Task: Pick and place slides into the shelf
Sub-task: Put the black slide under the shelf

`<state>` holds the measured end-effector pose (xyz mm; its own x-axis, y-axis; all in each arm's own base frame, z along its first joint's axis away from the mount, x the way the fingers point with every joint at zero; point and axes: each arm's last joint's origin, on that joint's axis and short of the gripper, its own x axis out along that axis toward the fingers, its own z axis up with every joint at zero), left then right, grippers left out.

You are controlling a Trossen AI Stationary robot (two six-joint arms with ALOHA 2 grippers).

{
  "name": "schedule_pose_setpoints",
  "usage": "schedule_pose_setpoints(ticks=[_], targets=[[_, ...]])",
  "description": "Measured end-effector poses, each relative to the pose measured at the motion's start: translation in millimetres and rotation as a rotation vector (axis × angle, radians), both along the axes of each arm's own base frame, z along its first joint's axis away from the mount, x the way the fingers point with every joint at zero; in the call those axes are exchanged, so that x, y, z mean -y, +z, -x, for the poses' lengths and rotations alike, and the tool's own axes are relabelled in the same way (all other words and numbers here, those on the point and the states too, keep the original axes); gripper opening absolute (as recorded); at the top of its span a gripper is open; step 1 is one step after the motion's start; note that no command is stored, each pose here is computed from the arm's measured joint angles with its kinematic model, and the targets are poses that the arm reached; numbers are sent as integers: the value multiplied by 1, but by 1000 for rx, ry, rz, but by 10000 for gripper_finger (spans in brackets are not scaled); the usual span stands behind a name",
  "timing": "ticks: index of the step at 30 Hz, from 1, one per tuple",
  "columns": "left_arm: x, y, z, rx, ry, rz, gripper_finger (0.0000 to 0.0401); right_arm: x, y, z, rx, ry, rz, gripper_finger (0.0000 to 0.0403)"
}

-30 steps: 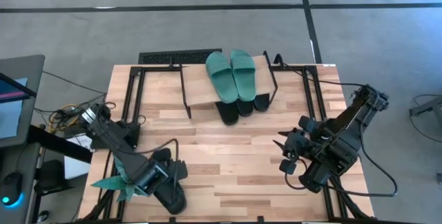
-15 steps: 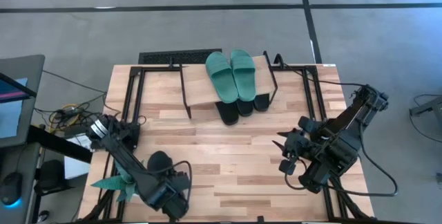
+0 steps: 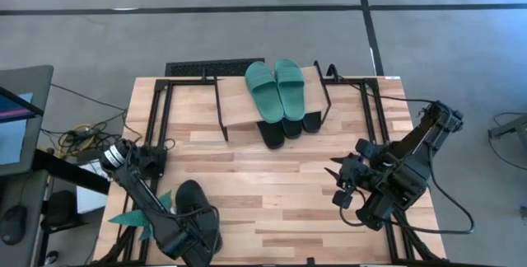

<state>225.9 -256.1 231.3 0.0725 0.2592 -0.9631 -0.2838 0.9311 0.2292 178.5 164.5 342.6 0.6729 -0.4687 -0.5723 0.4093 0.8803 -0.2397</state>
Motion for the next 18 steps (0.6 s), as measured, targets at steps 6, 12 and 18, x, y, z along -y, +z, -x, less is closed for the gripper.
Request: schedule_pose_setpoints(ticks=[6,12,18], targets=[[-5,-11,1,1,12,-38,192,0,0,0,1,0,0,129],[-7,-16,0,23,28,-48,192,0,0,0,2,0,-1,129],[-7,-16,0,28,31,-56,192,0,0,0,5,0,-5,129]])
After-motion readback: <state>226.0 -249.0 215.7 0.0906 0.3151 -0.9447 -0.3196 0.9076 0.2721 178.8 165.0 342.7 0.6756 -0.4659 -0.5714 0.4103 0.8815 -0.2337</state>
